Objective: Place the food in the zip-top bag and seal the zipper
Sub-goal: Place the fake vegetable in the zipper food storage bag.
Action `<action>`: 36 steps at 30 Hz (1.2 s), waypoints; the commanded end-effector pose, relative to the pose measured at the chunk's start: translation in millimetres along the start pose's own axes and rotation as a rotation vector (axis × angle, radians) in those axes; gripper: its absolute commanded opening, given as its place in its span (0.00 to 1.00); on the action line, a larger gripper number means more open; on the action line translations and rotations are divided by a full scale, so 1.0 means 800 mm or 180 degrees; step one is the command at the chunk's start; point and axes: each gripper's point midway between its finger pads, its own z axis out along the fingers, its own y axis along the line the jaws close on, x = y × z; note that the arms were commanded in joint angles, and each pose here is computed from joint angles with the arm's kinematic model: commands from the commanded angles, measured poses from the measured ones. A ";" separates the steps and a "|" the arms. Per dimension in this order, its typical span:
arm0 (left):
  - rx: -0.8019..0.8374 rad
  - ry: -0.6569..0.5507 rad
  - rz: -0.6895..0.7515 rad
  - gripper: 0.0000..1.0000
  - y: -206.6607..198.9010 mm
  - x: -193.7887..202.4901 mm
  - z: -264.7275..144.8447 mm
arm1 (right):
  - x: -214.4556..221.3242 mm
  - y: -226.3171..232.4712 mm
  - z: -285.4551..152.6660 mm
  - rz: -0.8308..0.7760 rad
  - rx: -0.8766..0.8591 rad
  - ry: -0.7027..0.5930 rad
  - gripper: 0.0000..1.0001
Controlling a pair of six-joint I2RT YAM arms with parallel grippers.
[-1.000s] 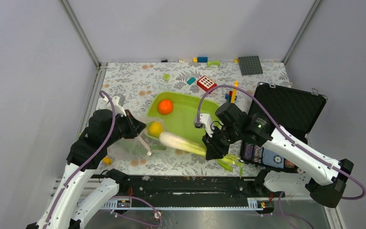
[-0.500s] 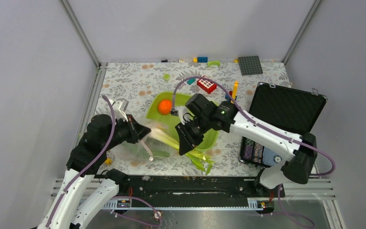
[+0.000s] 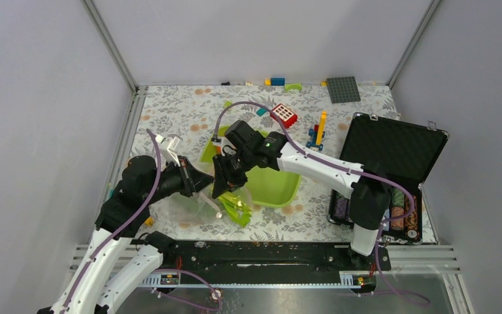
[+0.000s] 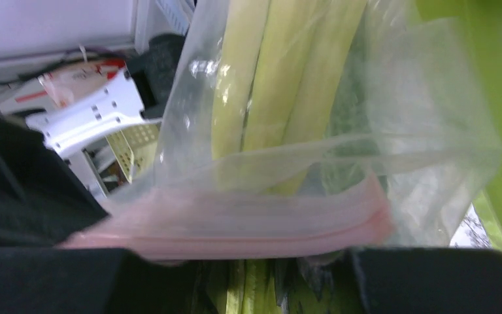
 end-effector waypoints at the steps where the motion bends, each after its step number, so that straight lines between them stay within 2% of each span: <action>1: 0.0513 -0.0062 0.0086 0.00 -0.041 -0.011 -0.002 | -0.059 0.032 0.006 0.0238 -0.0276 -0.0588 0.00; 7: 0.0657 0.0076 0.0040 0.00 -0.047 0.006 -0.004 | -0.098 0.030 0.017 0.0791 -0.0817 -0.0926 0.00; 17: 0.0899 0.0293 0.0051 0.00 -0.059 0.030 -0.015 | -0.124 -0.015 0.012 0.1414 -0.0837 -0.1418 0.00; 24: 0.1085 0.0431 0.0016 0.00 -0.073 0.037 -0.022 | -0.137 -0.067 0.008 0.1586 -0.0315 -0.2011 0.00; 28: 0.1257 0.0353 0.0001 0.00 -0.090 0.026 -0.029 | -0.135 -0.096 0.009 0.1567 0.0139 -0.2247 0.00; 30: 0.1496 0.0253 0.0000 0.00 -0.109 0.013 -0.033 | -0.131 -0.100 0.015 0.1480 0.0373 -0.2352 0.00; 32: 0.1507 0.0159 -0.0007 0.00 -0.113 0.003 -0.032 | -0.123 -0.092 0.025 0.1225 0.0625 -0.2379 0.00; 36: 0.1500 0.0122 -0.0041 0.00 -0.120 -0.010 -0.032 | -0.113 -0.100 0.038 0.1121 0.0940 -0.2403 0.00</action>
